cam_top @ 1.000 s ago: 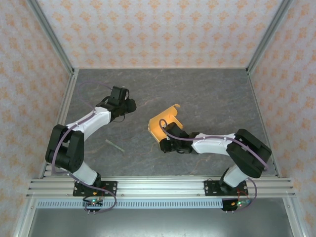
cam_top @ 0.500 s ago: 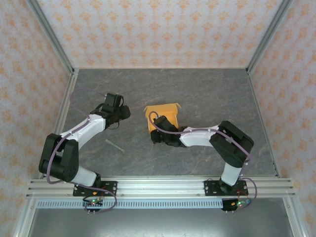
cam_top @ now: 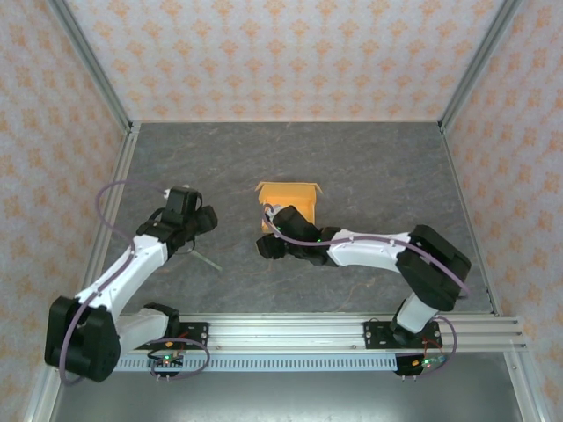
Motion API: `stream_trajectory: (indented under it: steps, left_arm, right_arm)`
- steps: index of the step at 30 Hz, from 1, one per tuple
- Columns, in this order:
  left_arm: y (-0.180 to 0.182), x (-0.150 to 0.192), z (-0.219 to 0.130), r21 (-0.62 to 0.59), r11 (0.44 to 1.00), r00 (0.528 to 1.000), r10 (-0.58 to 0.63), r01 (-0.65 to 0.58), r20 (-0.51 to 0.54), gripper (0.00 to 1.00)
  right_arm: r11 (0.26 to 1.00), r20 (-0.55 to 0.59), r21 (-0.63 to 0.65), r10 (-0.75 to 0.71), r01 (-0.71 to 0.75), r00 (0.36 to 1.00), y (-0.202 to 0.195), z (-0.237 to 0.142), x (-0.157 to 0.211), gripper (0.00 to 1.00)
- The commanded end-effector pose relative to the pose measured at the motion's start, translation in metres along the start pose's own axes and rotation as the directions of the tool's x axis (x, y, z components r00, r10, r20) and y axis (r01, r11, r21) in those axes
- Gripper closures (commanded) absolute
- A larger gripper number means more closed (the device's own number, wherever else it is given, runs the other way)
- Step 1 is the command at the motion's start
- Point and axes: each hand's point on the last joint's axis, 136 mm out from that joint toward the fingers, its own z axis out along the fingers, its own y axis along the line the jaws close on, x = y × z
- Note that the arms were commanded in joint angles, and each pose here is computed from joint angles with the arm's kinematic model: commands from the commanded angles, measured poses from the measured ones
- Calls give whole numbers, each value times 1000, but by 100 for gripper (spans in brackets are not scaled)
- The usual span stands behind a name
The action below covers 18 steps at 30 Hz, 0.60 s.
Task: Fold the paper box
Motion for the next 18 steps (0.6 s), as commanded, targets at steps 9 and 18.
stream_trajectory:
  steps: [9, 18]
  left_arm:
    - [67, 76, -9, -241, 962, 973, -169, 129, -155, 33]
    - [54, 94, 20, -244, 964, 939, -175, 103, -296, 35]
  right_arm:
    - [991, 32, -4, -130, 130, 991, 4, -23, -9, 52]
    - [990, 47, -17, -137, 137, 990, 4, -25, -4, 47]
